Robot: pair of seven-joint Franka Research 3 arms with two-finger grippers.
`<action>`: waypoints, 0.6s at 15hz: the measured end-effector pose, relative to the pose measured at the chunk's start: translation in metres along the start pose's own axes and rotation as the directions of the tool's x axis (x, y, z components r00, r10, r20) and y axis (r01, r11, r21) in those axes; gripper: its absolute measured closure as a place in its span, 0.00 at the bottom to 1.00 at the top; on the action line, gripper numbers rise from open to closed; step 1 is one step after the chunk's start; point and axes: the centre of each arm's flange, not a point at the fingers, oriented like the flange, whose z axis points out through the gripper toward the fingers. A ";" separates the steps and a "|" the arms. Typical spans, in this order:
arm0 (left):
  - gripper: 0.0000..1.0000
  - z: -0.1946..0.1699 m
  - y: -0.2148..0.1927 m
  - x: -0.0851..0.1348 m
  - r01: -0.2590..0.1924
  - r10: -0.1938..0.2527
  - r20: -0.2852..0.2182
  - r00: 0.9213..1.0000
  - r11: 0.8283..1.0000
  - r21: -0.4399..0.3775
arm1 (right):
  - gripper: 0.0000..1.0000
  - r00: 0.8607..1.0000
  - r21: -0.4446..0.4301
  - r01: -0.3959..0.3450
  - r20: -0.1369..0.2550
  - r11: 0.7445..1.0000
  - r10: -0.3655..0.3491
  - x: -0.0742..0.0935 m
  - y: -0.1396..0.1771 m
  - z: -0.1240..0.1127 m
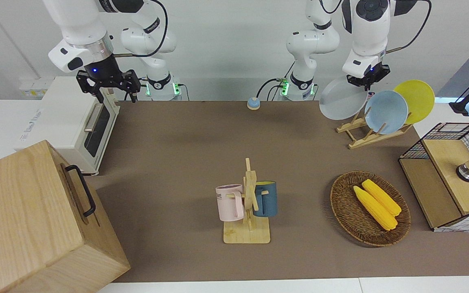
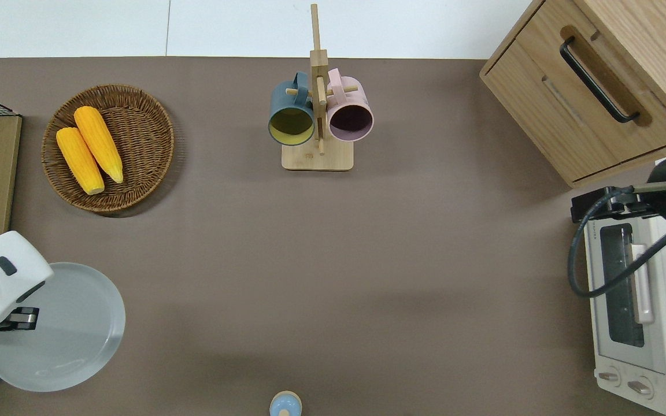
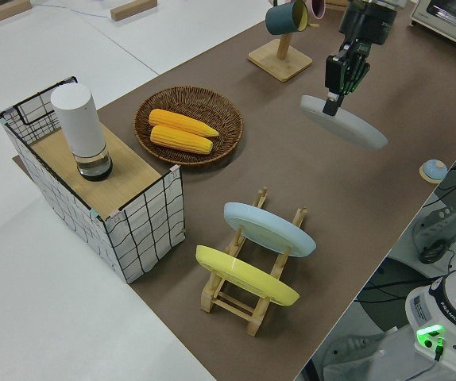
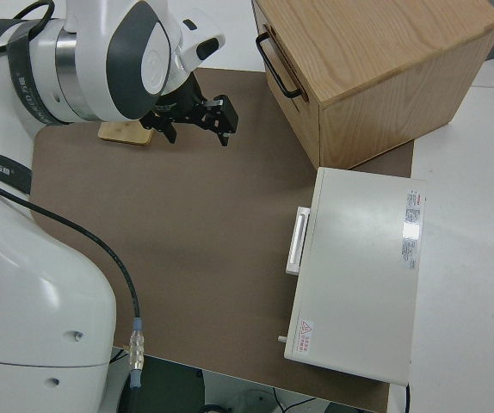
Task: Pick gray plate from table and place it on lower plate rack with left arm
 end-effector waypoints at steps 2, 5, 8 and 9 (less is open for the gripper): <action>0.99 -0.003 0.000 -0.003 0.032 -0.034 0.021 0.999 0.995 0.097 | 0.01 1.000 0.000 0.000 0.000 1.000 0.000 0.000 0.000 0.000; 0.99 -0.007 0.008 -0.005 0.048 -0.059 0.047 0.997 0.975 0.216 | 0.01 1.000 0.000 0.000 0.000 1.000 0.000 0.000 0.000 0.000; 0.99 -0.002 0.007 -0.003 0.084 -0.112 0.075 0.991 0.947 0.309 | 0.01 1.000 0.000 0.000 0.000 1.000 0.000 0.000 0.000 0.000; 0.99 0.000 0.008 -0.001 0.096 -0.128 0.079 0.989 0.941 0.325 | 0.01 1.000 0.000 0.000 0.000 1.000 0.000 0.000 0.000 0.000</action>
